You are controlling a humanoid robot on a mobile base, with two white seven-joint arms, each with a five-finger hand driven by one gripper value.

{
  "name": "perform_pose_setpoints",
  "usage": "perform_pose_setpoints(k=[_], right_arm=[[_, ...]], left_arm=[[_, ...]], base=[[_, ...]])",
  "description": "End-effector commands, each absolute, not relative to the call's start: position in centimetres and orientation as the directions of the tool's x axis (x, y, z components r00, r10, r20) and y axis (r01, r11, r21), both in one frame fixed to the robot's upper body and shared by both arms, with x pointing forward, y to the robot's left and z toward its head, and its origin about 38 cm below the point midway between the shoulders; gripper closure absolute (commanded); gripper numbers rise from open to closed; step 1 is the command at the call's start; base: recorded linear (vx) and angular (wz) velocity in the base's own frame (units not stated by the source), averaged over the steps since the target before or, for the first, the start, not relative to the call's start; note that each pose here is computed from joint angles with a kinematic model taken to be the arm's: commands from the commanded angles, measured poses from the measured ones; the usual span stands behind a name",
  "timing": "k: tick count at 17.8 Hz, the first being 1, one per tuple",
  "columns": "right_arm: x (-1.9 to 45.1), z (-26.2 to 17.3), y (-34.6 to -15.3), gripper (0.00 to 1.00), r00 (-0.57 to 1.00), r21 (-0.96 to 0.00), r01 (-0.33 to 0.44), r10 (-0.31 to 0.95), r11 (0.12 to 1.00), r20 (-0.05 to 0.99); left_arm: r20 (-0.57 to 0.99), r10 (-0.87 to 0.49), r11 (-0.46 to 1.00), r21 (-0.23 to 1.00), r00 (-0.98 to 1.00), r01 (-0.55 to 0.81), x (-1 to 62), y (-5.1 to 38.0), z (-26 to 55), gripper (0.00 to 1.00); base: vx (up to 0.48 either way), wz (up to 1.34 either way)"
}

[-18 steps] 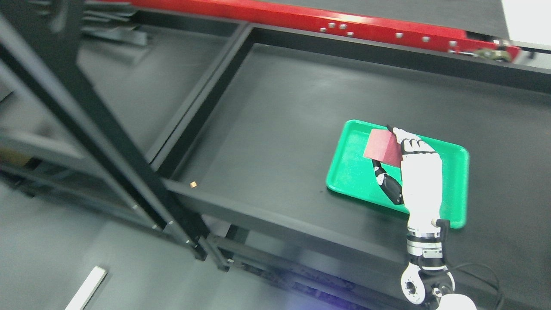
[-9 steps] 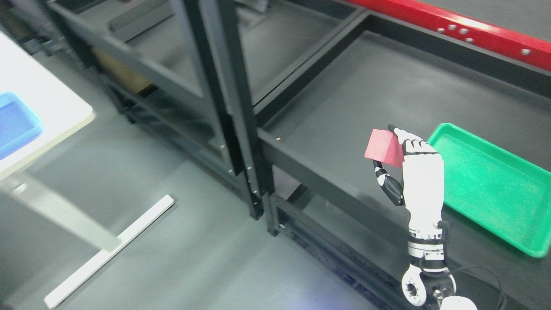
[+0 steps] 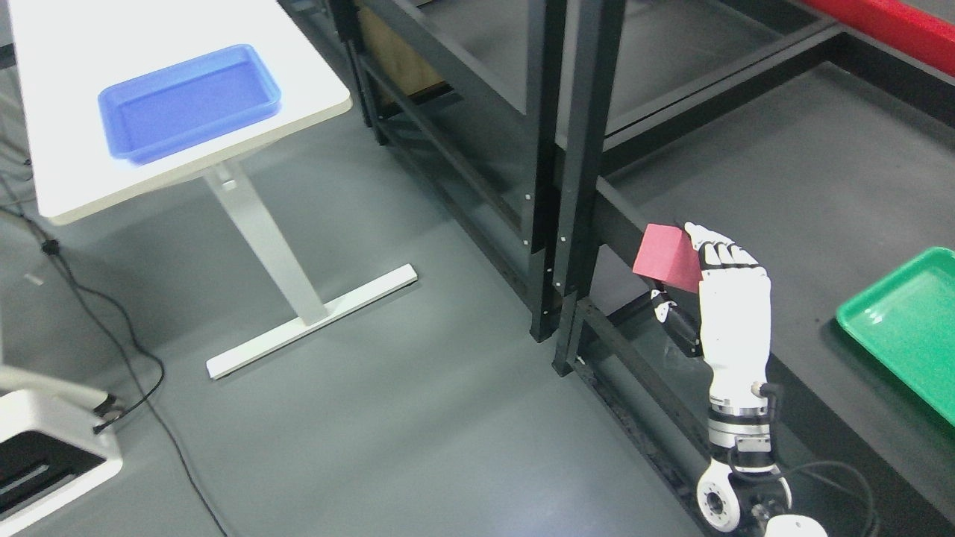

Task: Pick pink block from left shelf to tray
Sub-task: 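Turn and drive to the white table holding the block over the blue tray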

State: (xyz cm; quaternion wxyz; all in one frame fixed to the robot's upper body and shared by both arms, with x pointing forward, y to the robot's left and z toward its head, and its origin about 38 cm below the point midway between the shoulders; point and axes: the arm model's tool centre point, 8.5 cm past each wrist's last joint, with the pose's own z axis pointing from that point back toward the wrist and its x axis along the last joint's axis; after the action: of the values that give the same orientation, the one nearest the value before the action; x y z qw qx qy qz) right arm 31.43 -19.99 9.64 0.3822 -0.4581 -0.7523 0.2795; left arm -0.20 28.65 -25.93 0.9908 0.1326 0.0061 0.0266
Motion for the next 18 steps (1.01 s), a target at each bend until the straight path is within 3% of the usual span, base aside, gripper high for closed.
perform_pose_setpoints(k=[1,11,18], right_arm=[[31.38,9.68,-20.4,0.95,-0.291,-0.777,0.475,0.907,0.412,0.303],[31.27,9.57,-20.25,0.95,-0.294,-0.779,0.471,0.906,0.414,0.305],[31.28,9.51,-20.25,0.95,-0.293,-0.78,0.468,0.906,0.414,0.305]], left_arm=[[0.043,0.05,0.959,0.276,0.998,-0.06,2.31,29.72,-25.8,0.0],[0.043,0.05,0.959,0.276,0.998,-0.06,2.3,29.72,-25.8,0.0],[0.044,0.05,0.959,0.276,0.998,-0.06,2.4,29.72,-25.79,0.0]], base=[[-0.137,0.65],[-0.064,0.62],[0.07,0.64]])
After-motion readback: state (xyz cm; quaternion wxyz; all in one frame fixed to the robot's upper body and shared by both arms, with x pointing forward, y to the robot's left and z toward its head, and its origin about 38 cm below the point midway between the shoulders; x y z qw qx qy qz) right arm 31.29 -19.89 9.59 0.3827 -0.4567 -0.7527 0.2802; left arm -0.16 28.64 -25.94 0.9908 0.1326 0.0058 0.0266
